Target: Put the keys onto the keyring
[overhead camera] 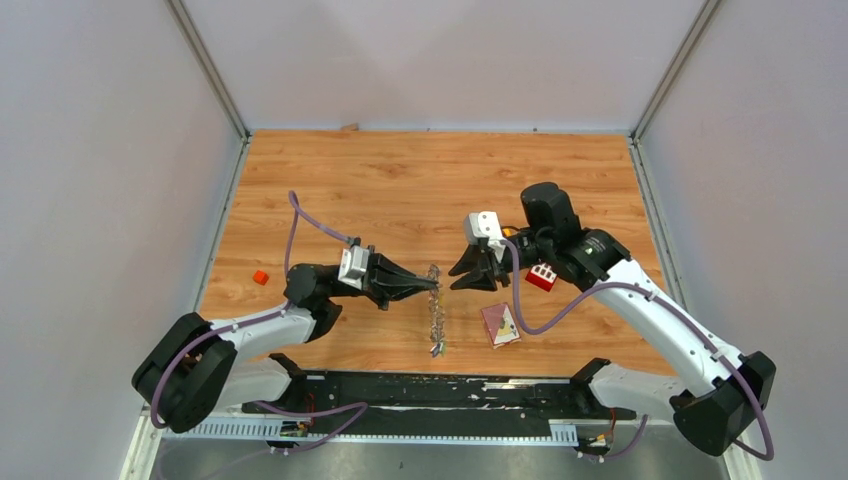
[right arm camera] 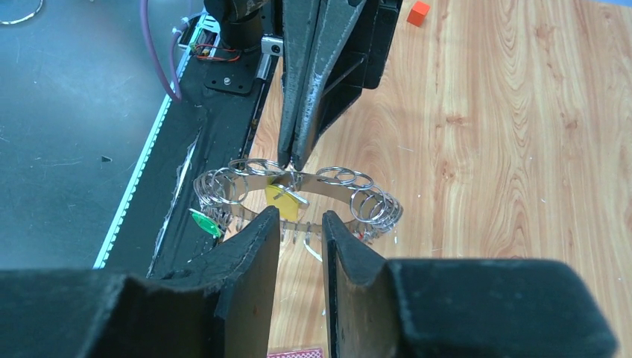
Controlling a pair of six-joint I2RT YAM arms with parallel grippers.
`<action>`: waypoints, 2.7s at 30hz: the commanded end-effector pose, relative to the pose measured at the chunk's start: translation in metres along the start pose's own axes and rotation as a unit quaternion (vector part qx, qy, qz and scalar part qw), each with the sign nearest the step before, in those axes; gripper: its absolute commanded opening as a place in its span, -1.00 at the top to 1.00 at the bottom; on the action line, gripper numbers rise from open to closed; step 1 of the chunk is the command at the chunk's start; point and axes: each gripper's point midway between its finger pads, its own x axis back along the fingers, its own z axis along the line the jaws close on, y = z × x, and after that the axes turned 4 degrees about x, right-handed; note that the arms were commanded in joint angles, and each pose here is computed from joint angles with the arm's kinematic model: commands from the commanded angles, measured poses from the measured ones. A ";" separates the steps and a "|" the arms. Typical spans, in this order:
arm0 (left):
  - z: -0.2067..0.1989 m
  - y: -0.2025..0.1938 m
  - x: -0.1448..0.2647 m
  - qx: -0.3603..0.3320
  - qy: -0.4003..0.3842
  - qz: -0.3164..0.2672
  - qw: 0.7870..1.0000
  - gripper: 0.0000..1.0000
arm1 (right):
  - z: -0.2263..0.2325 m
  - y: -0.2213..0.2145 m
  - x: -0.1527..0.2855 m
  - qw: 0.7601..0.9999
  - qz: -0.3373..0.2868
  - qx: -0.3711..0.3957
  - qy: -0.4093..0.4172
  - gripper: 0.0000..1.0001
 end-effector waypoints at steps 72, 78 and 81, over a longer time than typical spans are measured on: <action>0.009 -0.001 -0.006 -0.073 -0.006 0.034 0.997 1.00 | -0.008 0.004 -0.005 0.992 0.118 0.044 -0.027 1.00; 0.002 0.014 -0.004 -0.082 -0.010 0.002 0.997 1.00 | -0.002 0.000 -0.006 0.993 0.105 0.051 -0.027 0.93; -0.002 0.018 -0.004 -0.076 -0.016 -0.010 0.997 1.00 | 0.003 -0.002 -0.007 0.993 0.095 0.065 -0.021 0.68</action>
